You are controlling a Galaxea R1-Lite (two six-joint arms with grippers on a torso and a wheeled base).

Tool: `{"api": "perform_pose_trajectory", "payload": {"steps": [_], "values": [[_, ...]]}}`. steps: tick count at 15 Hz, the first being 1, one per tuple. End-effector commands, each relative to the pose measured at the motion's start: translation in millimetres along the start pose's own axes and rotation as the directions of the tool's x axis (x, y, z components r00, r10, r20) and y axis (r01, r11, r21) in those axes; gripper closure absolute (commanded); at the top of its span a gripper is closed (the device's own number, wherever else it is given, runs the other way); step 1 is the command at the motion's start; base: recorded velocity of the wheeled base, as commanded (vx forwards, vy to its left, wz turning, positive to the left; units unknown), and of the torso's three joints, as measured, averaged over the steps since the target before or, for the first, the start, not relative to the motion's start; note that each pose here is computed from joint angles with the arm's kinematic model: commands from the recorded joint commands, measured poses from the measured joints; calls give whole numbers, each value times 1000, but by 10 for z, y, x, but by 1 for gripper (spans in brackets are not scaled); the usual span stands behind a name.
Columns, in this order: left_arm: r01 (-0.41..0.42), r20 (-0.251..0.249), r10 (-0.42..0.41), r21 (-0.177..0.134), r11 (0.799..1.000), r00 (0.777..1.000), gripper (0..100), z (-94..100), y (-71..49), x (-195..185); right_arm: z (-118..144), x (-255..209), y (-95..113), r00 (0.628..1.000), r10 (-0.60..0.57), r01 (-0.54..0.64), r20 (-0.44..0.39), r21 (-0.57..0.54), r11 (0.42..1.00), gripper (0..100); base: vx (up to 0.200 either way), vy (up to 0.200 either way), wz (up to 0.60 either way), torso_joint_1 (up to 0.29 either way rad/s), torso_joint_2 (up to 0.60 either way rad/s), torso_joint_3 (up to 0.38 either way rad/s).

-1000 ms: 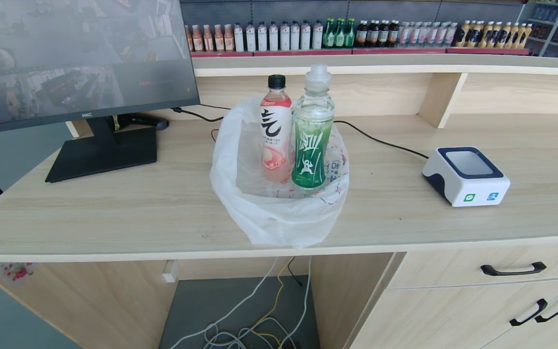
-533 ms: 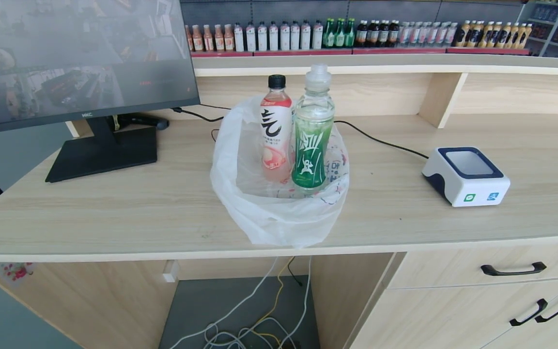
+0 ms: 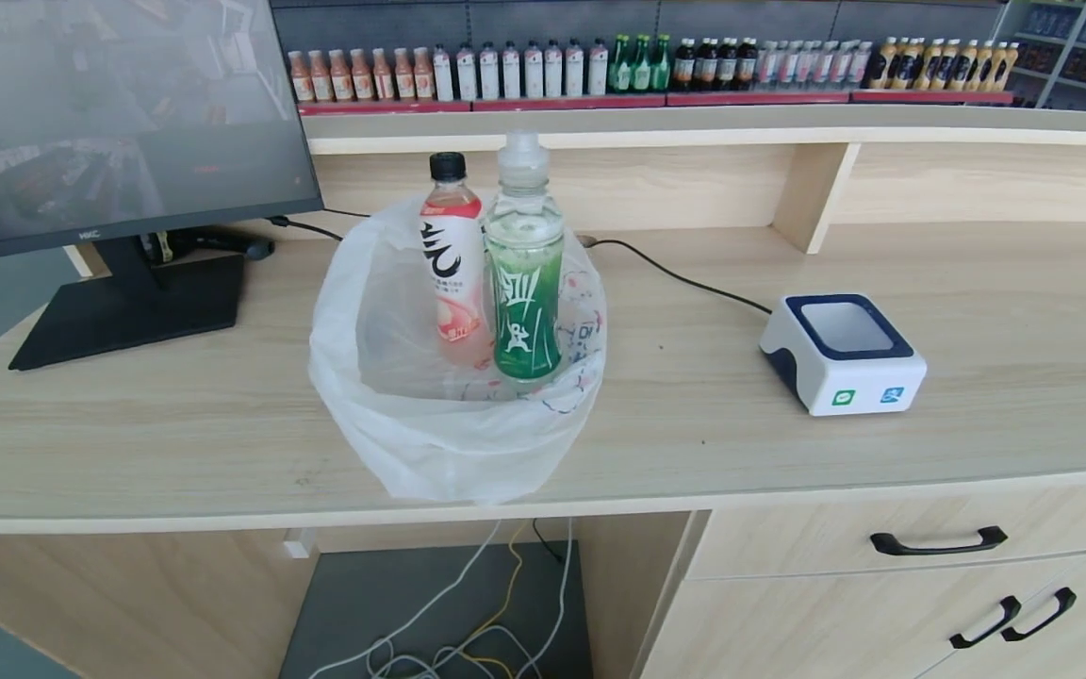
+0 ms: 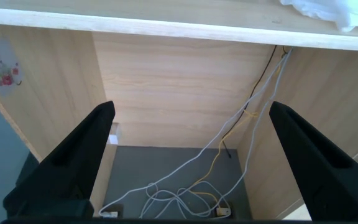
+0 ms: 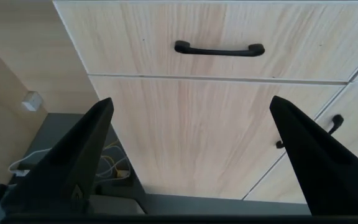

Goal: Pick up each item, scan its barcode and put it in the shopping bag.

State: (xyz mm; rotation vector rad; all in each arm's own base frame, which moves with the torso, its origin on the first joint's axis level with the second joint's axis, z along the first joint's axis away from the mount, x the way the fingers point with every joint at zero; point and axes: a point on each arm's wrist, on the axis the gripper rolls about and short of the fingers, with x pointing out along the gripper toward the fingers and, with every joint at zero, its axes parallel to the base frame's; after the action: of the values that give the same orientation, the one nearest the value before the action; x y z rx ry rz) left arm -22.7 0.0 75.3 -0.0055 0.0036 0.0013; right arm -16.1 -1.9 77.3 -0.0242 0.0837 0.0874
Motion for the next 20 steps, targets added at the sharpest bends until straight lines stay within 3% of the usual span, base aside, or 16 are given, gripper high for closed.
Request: {"api": "perform_pose_trajectory", "payload": {"steps": [1,14,20], "values": [[0,1,0,-1,1000,1000,0,0,0,0,2,6,0,1000,1,-1,-7,-1,1000,0,0,-200,0,7,2,-2],[0,1,0,-2,1000,1000,0,0,0,0,2,6,0,1000,1,-1,-7,-1,1000,0,0,-200,0,2,3,2],[0,1,0,2,1000,1000,0,0,0,0,2,6,0,1000,1,-1,-7,-2,1000,0,0,0,0,0,0,0]]}}
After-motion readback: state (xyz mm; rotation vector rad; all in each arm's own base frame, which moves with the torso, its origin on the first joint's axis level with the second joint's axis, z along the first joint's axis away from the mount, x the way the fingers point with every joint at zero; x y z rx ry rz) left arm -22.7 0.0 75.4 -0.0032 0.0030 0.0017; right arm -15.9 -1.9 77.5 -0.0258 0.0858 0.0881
